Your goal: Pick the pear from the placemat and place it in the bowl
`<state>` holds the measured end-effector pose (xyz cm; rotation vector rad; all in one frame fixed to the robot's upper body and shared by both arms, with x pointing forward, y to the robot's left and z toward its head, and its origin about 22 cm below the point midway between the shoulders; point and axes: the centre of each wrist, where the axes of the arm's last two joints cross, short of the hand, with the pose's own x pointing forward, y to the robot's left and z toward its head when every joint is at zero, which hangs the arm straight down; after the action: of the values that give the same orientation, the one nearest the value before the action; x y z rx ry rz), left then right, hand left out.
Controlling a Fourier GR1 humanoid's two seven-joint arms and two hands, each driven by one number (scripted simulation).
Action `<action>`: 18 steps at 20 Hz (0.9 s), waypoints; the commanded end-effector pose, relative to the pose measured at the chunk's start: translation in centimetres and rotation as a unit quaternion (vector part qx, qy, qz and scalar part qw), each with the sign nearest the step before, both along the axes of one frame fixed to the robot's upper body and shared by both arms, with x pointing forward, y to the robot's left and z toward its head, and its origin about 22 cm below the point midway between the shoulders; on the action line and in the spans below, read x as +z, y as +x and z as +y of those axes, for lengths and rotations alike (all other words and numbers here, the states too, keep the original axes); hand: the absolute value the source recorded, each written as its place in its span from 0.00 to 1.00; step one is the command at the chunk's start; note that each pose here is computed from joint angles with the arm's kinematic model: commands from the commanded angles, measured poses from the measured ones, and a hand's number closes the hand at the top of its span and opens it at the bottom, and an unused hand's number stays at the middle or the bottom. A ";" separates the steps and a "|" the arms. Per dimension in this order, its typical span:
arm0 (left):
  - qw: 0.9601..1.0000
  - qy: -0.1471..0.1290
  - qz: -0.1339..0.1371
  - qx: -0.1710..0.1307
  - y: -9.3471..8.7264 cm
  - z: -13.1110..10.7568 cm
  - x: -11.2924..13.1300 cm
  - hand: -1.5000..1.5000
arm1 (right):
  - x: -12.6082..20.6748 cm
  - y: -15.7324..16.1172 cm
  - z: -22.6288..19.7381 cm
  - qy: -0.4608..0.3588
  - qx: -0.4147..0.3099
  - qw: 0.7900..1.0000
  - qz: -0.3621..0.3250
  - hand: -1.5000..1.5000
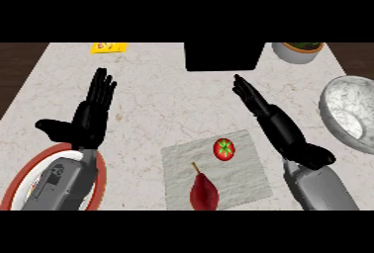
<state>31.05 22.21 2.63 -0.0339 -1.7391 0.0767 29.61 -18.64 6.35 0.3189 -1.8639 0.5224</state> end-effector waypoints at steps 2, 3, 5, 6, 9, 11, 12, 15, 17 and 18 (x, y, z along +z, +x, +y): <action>0.998 0.060 0.004 0.028 0.4 2.4 1.7 0.50 | 2.2 -1.2 -0.8 -0.014 -0.014 0.998 -0.058 1.00; 0.994 0.093 0.024 0.046 -0.4 4.8 1.6 0.50 | 4.6 -1.4 0.9 -0.004 -0.019 0.996 -0.086 1.00; 0.986 0.139 0.045 0.077 -1.8 6.5 1.5 0.50 | 6.6 -2.3 0.4 -0.019 -0.028 0.992 -0.122 1.00; 0.977 0.174 0.051 0.111 -1.0 8.8 2.1 0.50 | 8.5 -2.2 0.3 -0.031 -0.027 0.989 -0.144 1.00; 0.979 0.151 0.083 0.113 -2.4 9.2 0.1 0.50 | 1.2 -2.5 -8.1 -0.338 -0.218 0.916 0.010 0.00; 0.977 0.149 0.104 0.114 -3.1 9.5 -0.6 0.50 | 0.3 -5.2 -5.7 -0.266 -0.274 0.924 0.005 0.00; 0.975 0.153 0.105 0.118 -3.5 9.8 -0.6 0.50 | 0.1 -7.1 -5.0 -0.262 -0.277 0.925 -0.004 0.00; 0.977 0.156 0.093 0.114 -3.6 11.3 1.5 0.50 | 0.0 -12.7 -2.7 -0.285 -0.250 0.925 -0.028 0.00; 0.977 0.160 0.093 0.104 -3.5 9.5 1.5 0.50 | 0.7 -15.2 -0.8 -0.290 -0.259 0.921 -0.030 0.00; 0.978 0.159 0.088 0.103 -4.2 11.3 1.5 0.50 | 0.2 -16.9 -0.9 -0.304 -0.262 0.916 -0.017 0.00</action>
<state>27.67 32.30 3.62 0.3706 -1.5521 -0.0319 17.71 -20.95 6.19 -0.5350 -1.6607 0.7060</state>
